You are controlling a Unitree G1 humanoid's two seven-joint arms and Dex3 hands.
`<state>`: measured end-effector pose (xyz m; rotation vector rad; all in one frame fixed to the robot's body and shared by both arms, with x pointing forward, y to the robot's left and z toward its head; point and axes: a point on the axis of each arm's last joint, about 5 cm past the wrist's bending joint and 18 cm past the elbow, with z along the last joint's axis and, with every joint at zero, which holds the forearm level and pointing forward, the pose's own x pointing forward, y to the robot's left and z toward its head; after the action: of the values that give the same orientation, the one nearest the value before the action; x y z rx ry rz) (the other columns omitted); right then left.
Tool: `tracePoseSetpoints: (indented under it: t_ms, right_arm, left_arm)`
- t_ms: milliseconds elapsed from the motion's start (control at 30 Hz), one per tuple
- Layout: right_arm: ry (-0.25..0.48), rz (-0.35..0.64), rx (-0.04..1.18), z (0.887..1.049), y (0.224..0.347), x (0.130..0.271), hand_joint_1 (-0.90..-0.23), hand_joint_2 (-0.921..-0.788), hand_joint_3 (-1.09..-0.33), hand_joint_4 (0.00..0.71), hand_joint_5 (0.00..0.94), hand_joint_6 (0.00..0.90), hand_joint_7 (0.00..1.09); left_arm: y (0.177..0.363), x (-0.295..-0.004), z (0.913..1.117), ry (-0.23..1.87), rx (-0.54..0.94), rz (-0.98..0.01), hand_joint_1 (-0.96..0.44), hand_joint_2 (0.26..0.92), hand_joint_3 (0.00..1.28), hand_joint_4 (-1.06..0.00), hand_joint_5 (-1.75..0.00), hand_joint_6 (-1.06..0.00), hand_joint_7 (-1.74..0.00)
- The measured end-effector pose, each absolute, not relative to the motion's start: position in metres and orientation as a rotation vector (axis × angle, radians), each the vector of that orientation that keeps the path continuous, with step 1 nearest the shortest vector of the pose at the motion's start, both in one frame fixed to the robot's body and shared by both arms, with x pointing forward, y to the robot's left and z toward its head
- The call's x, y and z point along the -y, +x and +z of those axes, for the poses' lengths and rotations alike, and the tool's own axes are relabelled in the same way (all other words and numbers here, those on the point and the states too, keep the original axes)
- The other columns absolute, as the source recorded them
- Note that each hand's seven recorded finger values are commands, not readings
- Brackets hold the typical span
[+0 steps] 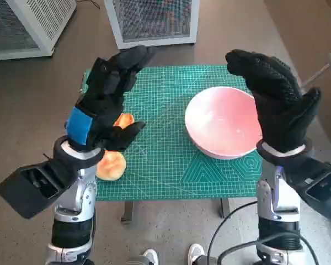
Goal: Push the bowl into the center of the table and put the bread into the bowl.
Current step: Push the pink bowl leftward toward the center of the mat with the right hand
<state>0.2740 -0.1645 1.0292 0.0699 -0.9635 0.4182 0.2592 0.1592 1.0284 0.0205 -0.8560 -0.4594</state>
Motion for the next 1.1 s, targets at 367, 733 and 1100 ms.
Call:
tracePoseSetpoints:
  t_ms: [367,733,1100]
  right_arm:
    - [0.063,0.419,0.967,1.0301,0.2736,0.1654,-0.355,-0.921,-0.470,0.456,0.006,0.151,0.73]
    - [0.055,0.420,0.967,1.0310,0.2733,0.1661,-0.353,-0.921,-0.474,0.455,0.005,0.148,0.73]
    - [0.046,0.422,0.965,1.0309,0.2735,0.1681,-0.355,-0.921,-0.468,0.457,0.006,0.148,0.73]
  left_arm:
    - [0.2592,-0.1578,1.0282,0.022,0.855,-0.452,-0.52,0.921,0.36,0.00,-0.40,0.00,-0.68]
    - [0.2592,-0.1569,1.0280,0.036,0.852,-0.442,-0.50,0.921,0.35,0.00,-0.43,0.00,-0.72]
    - [0.2592,-0.1567,1.0279,0.036,0.852,-0.441,-0.50,0.921,0.35,0.00,-0.43,0.00,-0.73]
